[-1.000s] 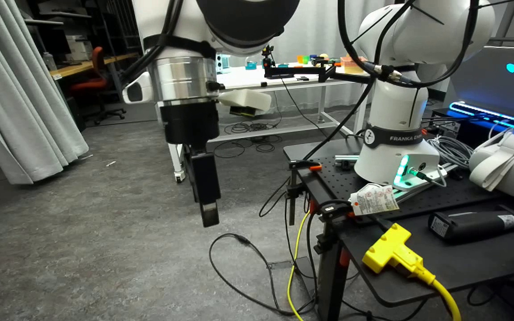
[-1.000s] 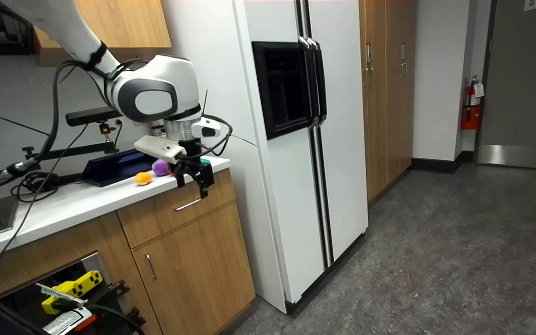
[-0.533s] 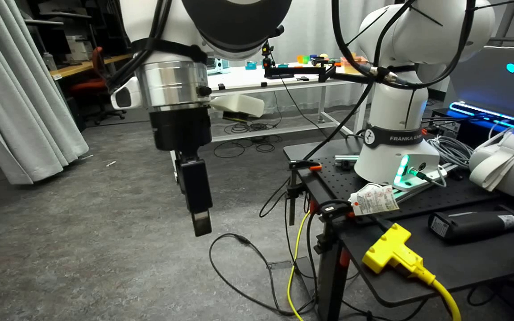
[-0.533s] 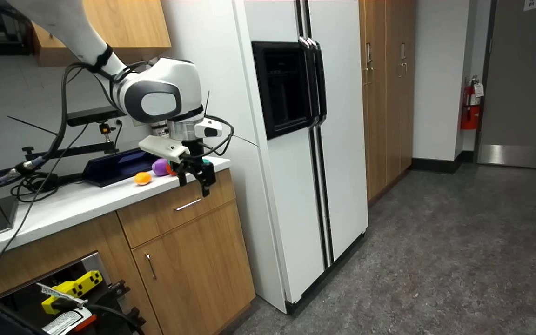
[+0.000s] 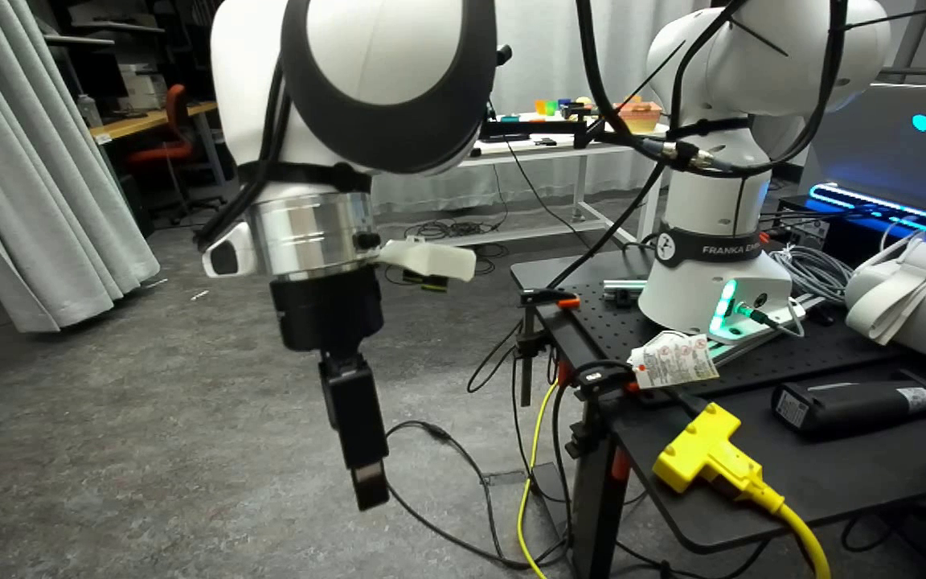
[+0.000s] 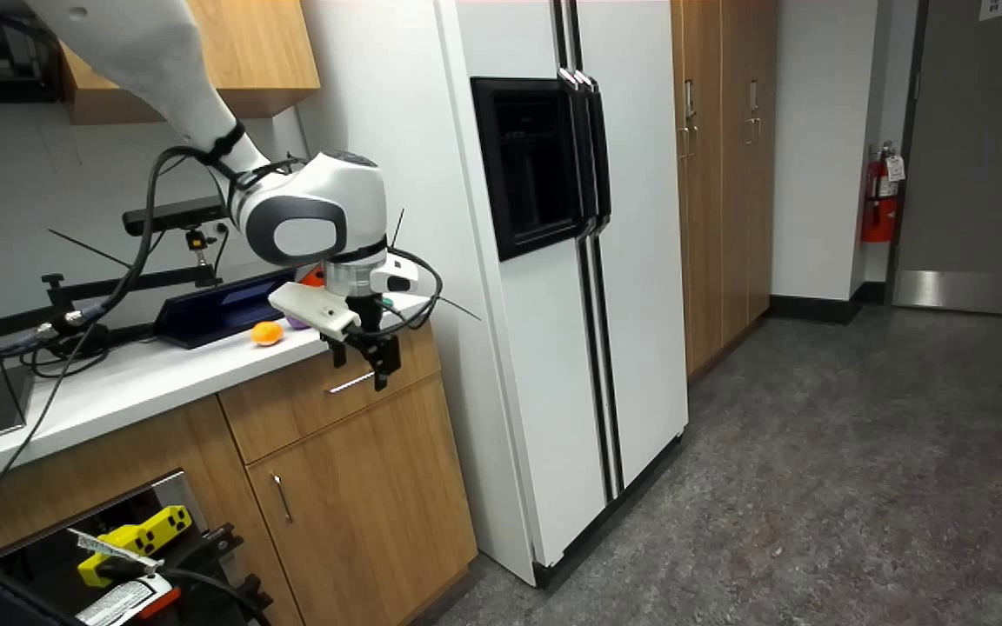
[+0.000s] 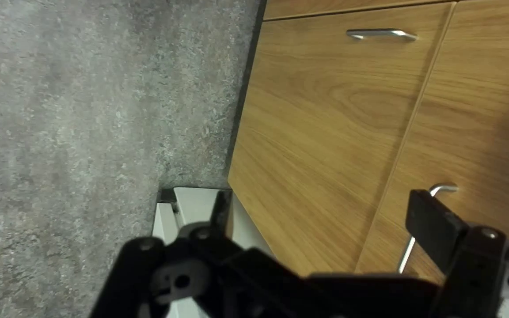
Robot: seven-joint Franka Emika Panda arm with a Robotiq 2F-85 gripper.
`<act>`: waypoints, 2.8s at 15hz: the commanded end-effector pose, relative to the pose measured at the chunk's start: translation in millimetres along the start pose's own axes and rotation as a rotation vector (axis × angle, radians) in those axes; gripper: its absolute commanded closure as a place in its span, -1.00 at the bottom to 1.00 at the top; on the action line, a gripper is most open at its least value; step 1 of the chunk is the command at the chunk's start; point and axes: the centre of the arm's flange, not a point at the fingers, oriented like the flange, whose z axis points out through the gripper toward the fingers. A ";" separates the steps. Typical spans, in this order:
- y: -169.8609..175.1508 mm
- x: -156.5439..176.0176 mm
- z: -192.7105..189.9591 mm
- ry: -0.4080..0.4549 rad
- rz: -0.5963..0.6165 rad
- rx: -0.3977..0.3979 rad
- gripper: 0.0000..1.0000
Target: Open the drawer on the right
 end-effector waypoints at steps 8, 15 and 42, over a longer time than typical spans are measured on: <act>-17.0 46.2 58.3 -0.002 -0.009 0.113 -1.00; -16.2 58.3 74.2 0.004 -0.027 0.132 -1.00; -45.1 119.2 158.8 0.001 -0.095 0.279 -1.00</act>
